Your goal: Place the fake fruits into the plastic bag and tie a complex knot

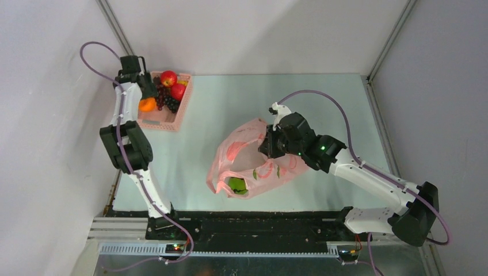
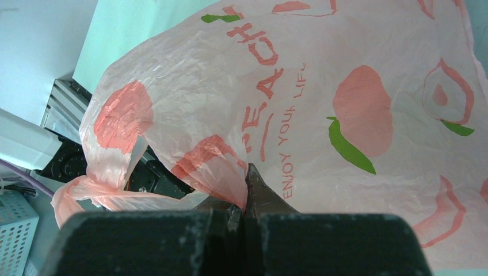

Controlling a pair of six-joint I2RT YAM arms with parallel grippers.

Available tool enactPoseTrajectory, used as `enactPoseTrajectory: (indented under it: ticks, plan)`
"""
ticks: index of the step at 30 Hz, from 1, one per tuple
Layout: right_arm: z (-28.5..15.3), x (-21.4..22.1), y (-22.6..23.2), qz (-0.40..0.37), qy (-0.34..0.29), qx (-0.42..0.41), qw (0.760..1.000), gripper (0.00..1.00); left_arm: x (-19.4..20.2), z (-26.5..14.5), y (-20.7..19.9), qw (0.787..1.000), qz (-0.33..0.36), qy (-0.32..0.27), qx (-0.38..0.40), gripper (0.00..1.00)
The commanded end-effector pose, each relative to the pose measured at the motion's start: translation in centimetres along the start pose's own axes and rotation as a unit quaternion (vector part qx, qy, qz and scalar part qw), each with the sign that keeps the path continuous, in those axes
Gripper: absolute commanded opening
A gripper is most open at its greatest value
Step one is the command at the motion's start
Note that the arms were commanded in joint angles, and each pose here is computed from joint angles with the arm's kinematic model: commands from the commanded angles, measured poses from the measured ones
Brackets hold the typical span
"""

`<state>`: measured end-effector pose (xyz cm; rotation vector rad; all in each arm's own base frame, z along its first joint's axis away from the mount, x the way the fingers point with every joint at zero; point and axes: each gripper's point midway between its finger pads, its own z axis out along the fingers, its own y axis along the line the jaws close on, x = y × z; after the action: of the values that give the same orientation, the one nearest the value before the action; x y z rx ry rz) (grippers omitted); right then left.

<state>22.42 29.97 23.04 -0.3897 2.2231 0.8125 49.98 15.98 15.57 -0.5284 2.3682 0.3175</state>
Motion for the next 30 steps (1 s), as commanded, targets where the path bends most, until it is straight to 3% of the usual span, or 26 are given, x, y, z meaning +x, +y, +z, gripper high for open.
enactPoseTrajectory:
  ticks: [1, 8, 14, 18, 22, 30]
  plan:
    - [-1.2, -1.1, 0.2, 0.008, -0.023, 0.000, 1.000, 0.00, -4.9, -6.1, -1.2, 0.994, -0.038, -0.090, 0.056, 0.47]
    - [-1.7, -1.3, -0.4, 0.009, -0.031, 0.016, 0.999, 0.00, -4.8, -15.2, -3.7, 0.979, -0.039, -0.145, 0.135, 0.47]
    - [-2.5, -1.5, -0.6, 0.010, -0.039, 0.021, 0.999, 0.00, 0.9, -23.4, -9.0, 0.962, 0.010, -0.160, 0.222, 0.47]
    - [-3.1, -1.3, -1.0, 0.015, -0.037, 0.030, 0.999, 0.00, 7.7, -29.3, -13.9, 0.931, 0.023, -0.149, 0.332, 0.47]
    - [-3.4, -0.9, -1.4, 0.015, -0.034, 0.043, 0.998, 0.00, 12.0, -36.6, -16.2, 0.886, 0.028, -0.165, 0.433, 0.47]
    - [-3.1, -0.4, -2.2, 0.020, -0.026, 0.067, 0.997, 0.00, 16.7, -44.6, -17.8, 0.829, 0.034, -0.166, 0.533, 0.45]
